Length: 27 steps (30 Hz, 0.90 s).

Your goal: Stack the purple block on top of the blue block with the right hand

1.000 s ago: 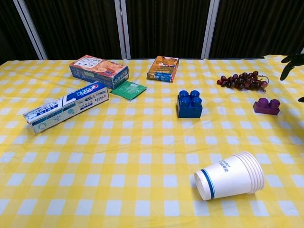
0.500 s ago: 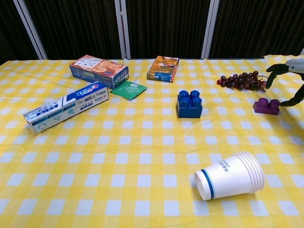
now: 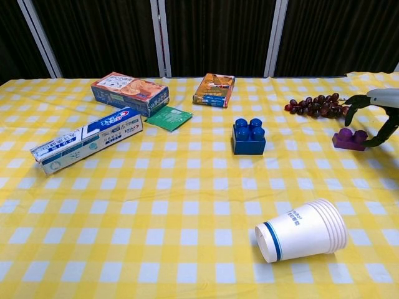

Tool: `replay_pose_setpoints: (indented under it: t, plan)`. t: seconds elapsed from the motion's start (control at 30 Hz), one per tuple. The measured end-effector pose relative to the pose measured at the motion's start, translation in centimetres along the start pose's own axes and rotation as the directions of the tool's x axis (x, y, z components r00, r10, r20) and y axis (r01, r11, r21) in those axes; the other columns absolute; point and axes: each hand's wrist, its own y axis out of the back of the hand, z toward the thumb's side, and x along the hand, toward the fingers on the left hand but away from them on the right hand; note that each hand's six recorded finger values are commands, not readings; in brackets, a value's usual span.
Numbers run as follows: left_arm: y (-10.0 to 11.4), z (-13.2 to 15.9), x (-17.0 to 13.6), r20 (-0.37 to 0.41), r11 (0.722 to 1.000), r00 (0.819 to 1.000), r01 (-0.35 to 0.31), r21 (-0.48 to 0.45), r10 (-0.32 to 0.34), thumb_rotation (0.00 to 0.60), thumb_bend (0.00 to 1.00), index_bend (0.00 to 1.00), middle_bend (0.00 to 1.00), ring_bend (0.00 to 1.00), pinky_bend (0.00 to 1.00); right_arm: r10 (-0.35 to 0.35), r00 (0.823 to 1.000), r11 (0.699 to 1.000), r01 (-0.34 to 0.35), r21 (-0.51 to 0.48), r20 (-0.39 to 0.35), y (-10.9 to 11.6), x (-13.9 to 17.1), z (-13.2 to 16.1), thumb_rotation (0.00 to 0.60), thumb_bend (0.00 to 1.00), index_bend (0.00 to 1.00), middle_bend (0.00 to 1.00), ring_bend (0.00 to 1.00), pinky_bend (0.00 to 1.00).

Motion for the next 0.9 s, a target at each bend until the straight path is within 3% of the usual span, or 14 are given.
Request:
replay_pose_setpoints:
  t: [0.9]
  plan:
    - [-0.63,0.56,0.37,-0.008,0.999,1.000,0.011,0.034,-0.011,0.600,0.00,0.12,0.00,0.00,0.04,0.007,0.999,1.000,-0.007,-0.007,-0.035,-0.90,-0.94,0.06,0.600,0.35,0.42,0.00,0.04,0.00]
